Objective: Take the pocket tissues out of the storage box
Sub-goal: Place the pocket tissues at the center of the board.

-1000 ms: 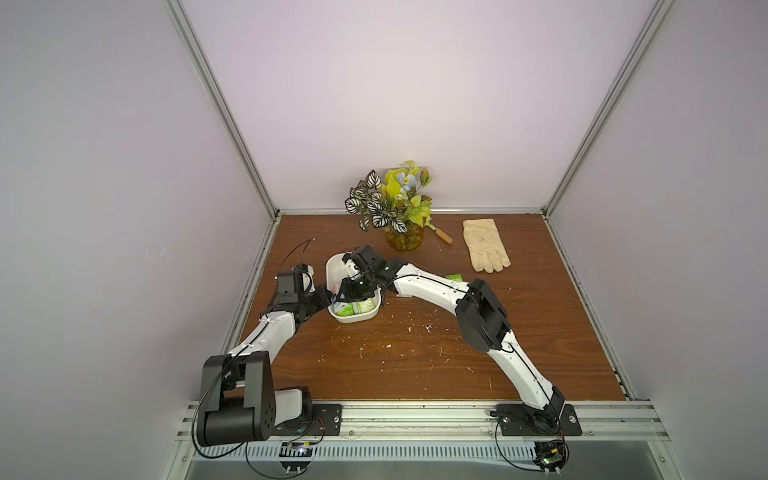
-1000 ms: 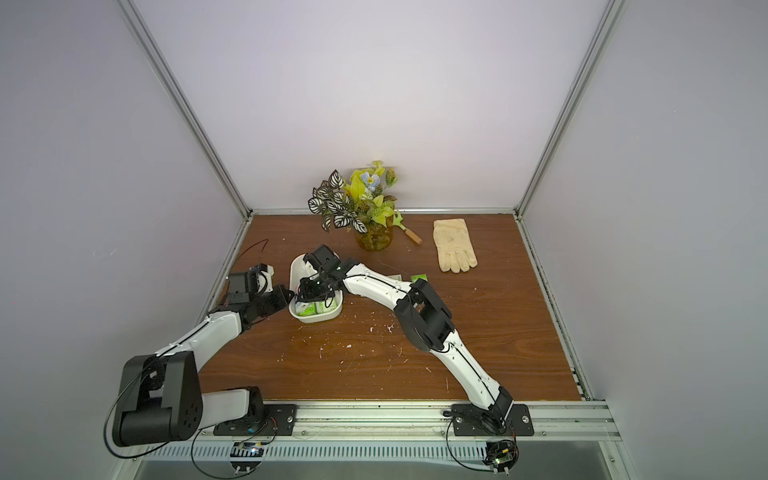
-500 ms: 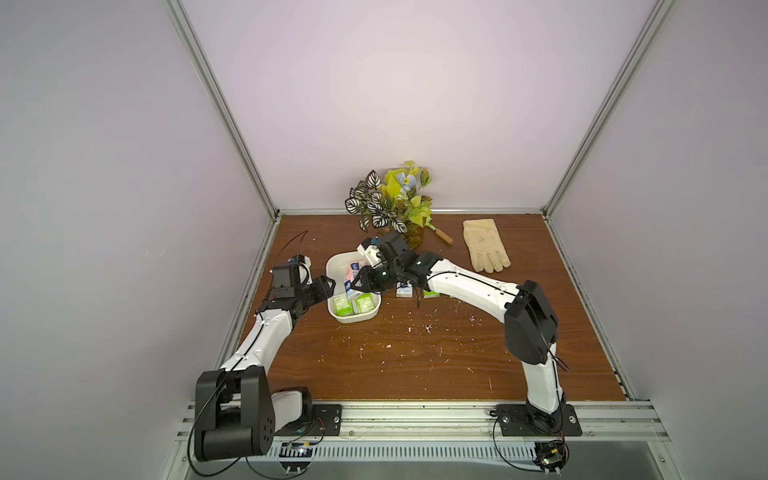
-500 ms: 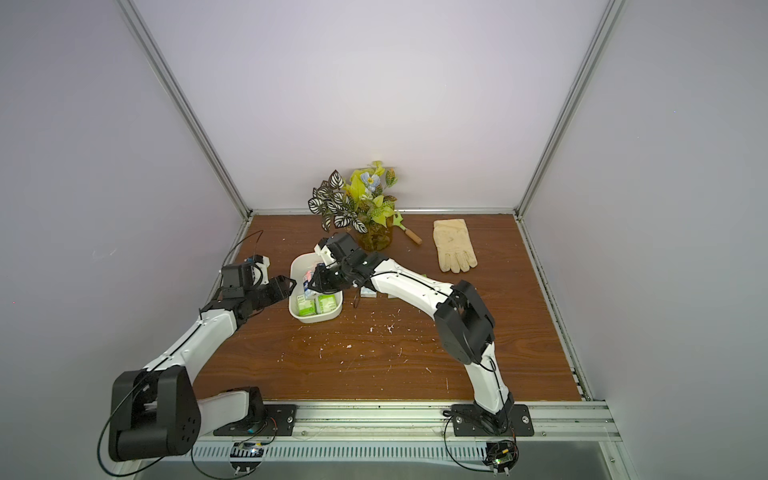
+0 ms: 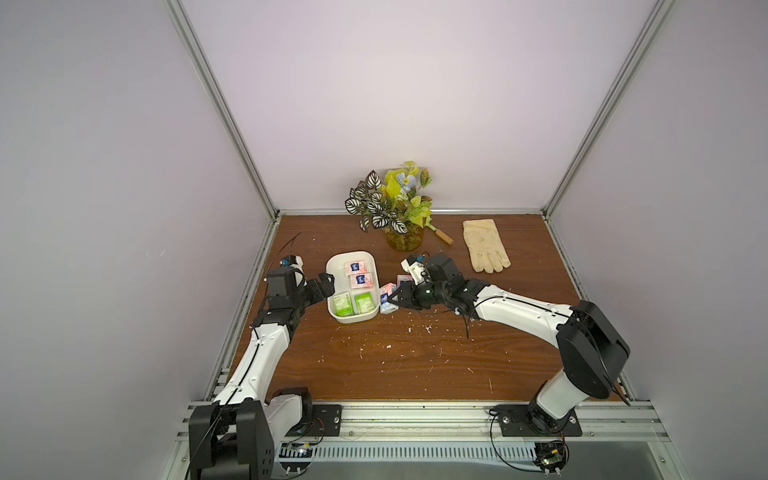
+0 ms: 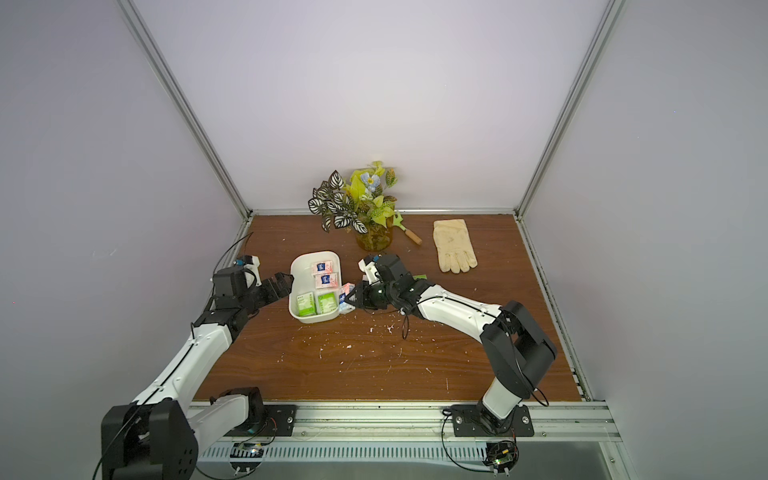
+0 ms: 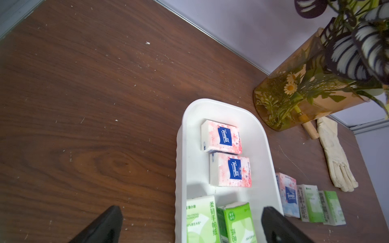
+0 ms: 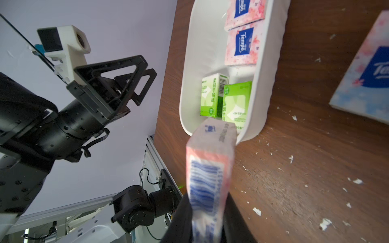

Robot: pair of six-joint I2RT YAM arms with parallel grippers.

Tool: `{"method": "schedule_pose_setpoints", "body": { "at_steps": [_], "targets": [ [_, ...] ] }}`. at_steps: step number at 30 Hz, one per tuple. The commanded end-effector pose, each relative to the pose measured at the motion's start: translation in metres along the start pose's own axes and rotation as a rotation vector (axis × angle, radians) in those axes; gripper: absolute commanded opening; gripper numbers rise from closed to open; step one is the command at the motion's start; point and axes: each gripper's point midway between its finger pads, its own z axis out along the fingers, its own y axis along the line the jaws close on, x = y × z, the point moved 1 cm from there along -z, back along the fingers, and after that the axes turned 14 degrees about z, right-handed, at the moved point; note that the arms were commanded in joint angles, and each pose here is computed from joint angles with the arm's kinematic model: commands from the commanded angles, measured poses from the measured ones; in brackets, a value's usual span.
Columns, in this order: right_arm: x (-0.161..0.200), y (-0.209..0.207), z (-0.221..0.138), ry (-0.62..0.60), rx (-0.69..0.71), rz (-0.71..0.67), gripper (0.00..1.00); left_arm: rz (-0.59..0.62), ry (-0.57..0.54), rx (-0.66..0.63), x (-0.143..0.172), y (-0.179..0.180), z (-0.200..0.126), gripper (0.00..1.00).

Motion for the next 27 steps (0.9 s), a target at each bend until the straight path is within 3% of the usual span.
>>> {"method": "schedule_pose_setpoints", "body": {
  "at_steps": [1,11,27],
  "targets": [
    [-0.008,0.003,-0.012,-0.060,-0.067,0.020,0.24,-0.009,-0.023,-0.028,-0.004,0.007,-0.001,1.00],
    [-0.002,-0.057,-0.004,-0.050,0.022,0.084,0.24,-0.014,-0.015,-0.023,-0.001,0.006,0.001,1.00],
    [-0.003,-0.080,0.017,-0.026,0.061,0.099,0.25,-0.017,-0.001,-0.020,0.001,0.007,0.004,0.99]
  ]
}}
